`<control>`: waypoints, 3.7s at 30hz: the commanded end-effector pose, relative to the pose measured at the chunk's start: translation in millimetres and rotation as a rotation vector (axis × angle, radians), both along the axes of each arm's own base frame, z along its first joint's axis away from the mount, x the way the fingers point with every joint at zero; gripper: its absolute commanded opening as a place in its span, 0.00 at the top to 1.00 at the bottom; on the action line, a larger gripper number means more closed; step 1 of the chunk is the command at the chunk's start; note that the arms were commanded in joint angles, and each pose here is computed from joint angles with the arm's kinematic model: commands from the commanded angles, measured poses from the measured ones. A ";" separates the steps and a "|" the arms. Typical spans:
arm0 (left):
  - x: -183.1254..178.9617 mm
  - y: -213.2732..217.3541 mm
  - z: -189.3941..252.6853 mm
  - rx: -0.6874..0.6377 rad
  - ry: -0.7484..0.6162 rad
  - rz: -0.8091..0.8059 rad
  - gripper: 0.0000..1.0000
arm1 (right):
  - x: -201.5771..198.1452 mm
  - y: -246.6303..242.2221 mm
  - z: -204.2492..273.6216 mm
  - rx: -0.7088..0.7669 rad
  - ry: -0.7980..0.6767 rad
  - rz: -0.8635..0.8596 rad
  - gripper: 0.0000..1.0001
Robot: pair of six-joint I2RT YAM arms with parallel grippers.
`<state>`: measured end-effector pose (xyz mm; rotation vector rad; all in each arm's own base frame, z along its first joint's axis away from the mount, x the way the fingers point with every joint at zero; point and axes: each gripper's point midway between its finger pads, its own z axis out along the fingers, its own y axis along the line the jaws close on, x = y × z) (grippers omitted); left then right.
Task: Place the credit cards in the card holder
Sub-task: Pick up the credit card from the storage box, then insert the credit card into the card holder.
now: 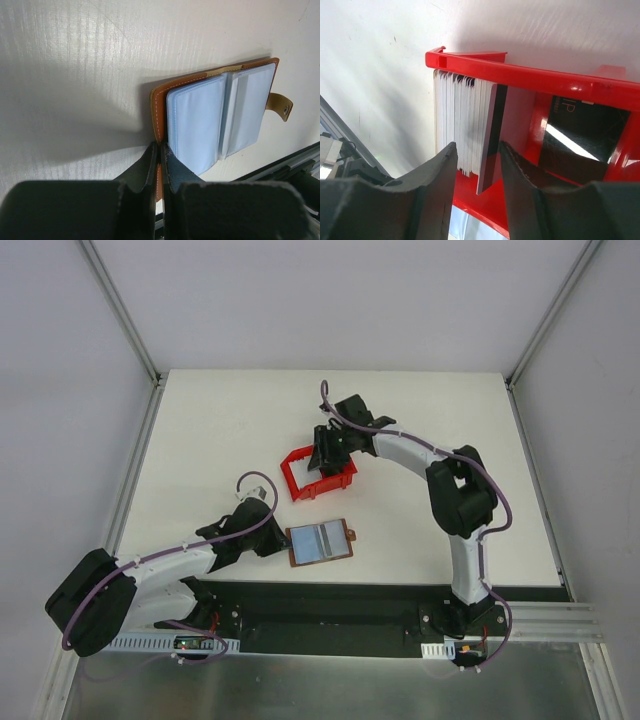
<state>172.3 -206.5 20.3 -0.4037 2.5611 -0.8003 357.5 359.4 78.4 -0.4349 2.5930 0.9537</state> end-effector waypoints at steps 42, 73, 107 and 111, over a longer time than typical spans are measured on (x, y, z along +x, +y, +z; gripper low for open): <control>3.1 -1.2 4.3 0.003 -0.016 -0.022 1.00 | -84.8 -56.9 111.1 0.281 -0.234 -0.192 1.00; -0.5 -2.3 1.8 -0.008 0.012 -0.015 1.00 | -177.2 -40.6 -27.1 0.296 0.013 -0.239 1.00; -1.1 -2.0 1.7 -0.017 0.010 -0.010 1.00 | -179.8 -51.8 -57.7 0.267 0.089 -0.335 1.00; -0.5 -2.8 2.4 -0.019 0.009 -0.011 1.00 | -181.6 -50.4 -59.0 0.260 0.100 -0.325 1.00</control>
